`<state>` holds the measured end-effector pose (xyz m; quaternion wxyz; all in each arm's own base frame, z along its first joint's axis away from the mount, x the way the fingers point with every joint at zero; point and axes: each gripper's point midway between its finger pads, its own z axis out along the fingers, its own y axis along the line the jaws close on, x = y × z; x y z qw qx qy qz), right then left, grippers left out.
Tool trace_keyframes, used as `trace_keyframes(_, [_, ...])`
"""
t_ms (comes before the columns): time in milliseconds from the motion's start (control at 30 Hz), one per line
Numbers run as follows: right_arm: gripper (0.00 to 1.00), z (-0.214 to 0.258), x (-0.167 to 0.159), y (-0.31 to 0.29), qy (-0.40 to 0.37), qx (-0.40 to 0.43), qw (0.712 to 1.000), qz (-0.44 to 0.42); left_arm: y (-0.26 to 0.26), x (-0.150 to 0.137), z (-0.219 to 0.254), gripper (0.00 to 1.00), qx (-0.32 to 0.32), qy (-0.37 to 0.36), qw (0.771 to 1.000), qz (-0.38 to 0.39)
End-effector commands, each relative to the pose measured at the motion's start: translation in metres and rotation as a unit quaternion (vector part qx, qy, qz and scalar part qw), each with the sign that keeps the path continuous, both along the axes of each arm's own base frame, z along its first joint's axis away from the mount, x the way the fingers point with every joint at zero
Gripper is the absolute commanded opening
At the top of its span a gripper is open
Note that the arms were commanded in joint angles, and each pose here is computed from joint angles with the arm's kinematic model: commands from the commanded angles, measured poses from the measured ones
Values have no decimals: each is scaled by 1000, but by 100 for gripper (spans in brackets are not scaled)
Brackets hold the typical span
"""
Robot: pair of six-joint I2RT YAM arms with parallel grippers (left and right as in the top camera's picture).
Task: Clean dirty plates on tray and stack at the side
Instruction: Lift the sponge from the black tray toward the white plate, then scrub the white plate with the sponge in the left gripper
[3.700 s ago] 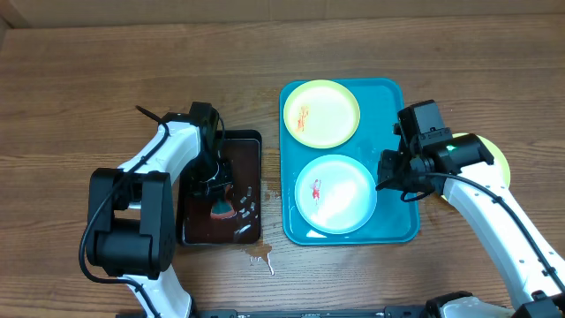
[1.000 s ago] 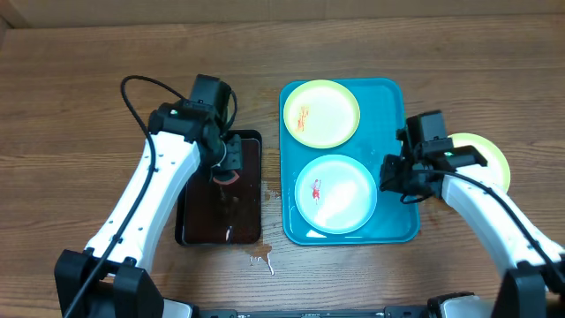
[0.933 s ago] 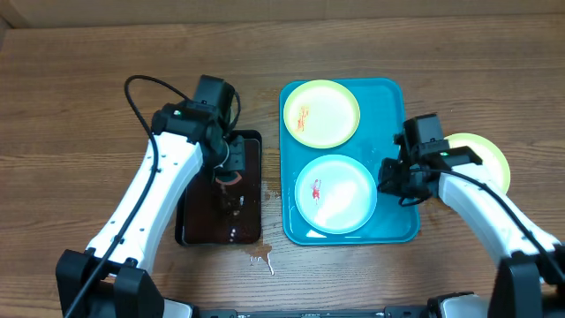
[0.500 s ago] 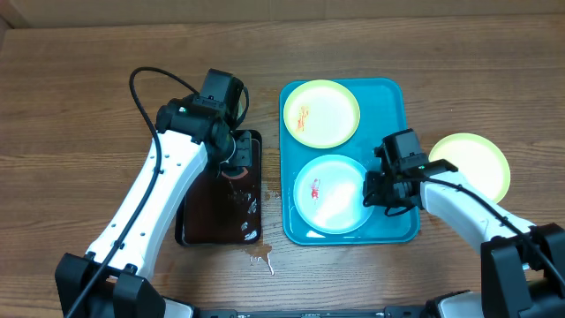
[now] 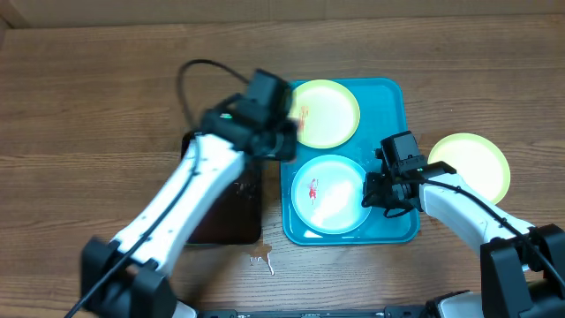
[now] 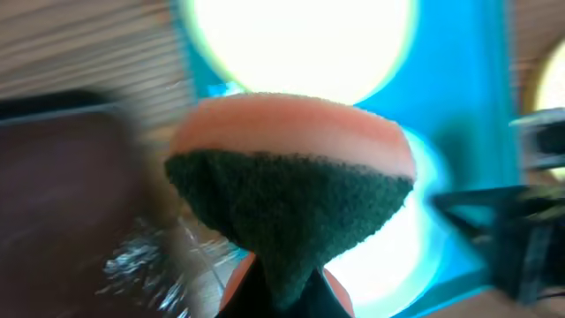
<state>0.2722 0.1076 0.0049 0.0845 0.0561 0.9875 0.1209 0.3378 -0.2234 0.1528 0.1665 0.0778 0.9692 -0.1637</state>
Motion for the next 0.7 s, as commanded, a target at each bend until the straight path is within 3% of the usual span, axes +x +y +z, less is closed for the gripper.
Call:
trace_keyframes(0, [5, -7, -3, -8, 2, -23, 1000, -7, -47, -14, -36, 4, -26, 62, 998, -15])
trace_keyframes(300, [6, -7, -3, -7, 2, -21, 1000, -6, -75, -24, -123, 4, 13, 132, 991, -1])
trace_keyframes(433, [6, -7, -3, -7, 3, -21, 1000, -6, -50, -25, -147, 4, 85, 136, 987, 20])
trace_keyframes(667, [6, -6, -4, -6, 3, -18, 1000, -6, -6, -24, -149, 4, 185, 124, 974, 48])
